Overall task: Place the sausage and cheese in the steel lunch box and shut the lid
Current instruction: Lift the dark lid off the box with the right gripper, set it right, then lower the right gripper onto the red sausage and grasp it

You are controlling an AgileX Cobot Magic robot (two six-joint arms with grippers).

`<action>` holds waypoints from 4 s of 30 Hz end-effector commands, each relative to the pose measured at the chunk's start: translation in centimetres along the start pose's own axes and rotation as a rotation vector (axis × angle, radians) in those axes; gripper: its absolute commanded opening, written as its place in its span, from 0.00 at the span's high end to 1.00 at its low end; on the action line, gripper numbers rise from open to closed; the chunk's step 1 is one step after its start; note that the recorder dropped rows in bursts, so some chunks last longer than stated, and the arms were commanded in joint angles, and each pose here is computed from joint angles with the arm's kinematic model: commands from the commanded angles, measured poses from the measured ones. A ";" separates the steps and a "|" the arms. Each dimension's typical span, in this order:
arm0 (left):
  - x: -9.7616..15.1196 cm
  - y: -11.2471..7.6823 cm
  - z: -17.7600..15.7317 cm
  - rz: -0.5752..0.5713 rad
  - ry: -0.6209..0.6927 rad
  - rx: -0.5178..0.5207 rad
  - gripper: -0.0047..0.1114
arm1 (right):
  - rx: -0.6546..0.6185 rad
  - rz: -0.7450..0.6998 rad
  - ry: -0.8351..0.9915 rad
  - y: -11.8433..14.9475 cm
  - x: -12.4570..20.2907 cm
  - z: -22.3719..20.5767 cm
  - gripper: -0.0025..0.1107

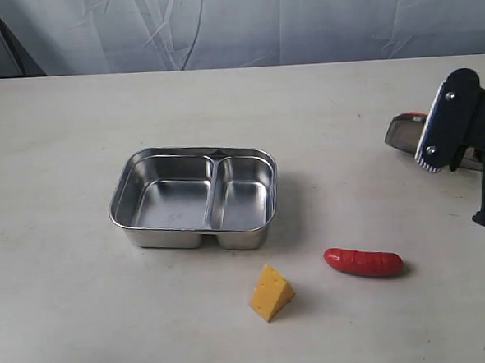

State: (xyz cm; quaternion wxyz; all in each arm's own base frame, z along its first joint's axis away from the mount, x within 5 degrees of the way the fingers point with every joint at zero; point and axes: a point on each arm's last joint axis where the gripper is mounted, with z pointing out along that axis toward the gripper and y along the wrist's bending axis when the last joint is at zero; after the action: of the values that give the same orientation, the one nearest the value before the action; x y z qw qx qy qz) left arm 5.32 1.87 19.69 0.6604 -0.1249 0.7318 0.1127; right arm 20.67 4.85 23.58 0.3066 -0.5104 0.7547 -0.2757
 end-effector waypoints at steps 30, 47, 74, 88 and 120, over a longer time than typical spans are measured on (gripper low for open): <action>0.0 0.0 0.0 0.001 -0.009 0.007 0.96 | -0.382 0.479 0.176 3.7 -4.5 4.7 0.51; 0.0 0.0 0.0 0.001 -0.009 0.007 0.96 | -0.621 0.174 0.021 6.5 -8.7 -0.8 0.46; 0.0 0.0 0.0 0.001 -0.011 0.007 0.96 | -0.647 0.090 0.113 10.5 -9.8 5.2 0.50; 0.0 0.0 0.0 0.001 -0.011 0.007 0.96 | -0.634 0.060 0.112 11.5 -9.9 6.7 0.50; 0.0 0.0 0.0 0.001 -0.011 0.007 0.96 | -0.568 0.117 0.151 10.9 -9.7 6.8 0.99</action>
State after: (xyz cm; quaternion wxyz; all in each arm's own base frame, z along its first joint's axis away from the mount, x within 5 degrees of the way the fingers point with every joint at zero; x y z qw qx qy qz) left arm 5.32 1.87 19.69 0.6604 -0.1249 0.7318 0.1127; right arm 22.26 17.28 12.72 0.1184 -0.5254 0.8402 -0.0627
